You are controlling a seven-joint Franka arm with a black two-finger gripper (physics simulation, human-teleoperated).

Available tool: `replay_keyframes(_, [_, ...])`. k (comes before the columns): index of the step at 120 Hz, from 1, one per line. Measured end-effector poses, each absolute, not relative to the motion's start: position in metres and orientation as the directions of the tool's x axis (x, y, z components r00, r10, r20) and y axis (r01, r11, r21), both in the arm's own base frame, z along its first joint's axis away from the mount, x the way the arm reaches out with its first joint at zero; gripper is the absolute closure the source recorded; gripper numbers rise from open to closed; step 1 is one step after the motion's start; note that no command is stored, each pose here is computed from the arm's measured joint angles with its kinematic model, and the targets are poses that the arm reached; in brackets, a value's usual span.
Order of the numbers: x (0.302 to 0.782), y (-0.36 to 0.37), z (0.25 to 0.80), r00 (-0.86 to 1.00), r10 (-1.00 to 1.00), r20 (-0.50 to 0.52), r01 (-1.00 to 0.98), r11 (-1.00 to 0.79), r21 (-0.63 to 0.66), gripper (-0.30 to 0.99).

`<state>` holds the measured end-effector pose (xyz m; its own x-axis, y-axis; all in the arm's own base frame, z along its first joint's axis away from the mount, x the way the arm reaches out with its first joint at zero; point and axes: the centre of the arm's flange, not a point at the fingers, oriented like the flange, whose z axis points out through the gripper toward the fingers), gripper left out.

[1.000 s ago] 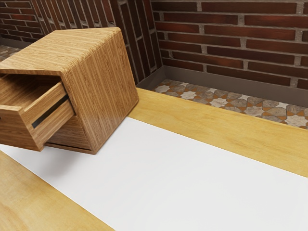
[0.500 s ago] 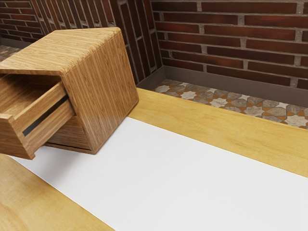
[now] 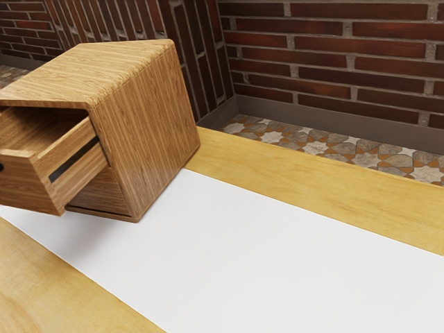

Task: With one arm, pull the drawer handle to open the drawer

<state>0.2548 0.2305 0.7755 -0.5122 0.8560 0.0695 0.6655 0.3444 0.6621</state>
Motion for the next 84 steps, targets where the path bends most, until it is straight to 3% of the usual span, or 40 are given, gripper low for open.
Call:
replay_keyframes(20, [0.282,0.200,0.820,-0.461,0.875,0.148,0.791,0.330,0.515,0.20])
replay_keyframes(37, [0.317,0.226,0.844,-0.200,0.979,0.031,0.902,0.171,0.397,0.11])
replay_keyframes(84, [0.402,0.179,0.807,-0.200,0.976,-0.086,0.940,0.216,0.263,0.04])
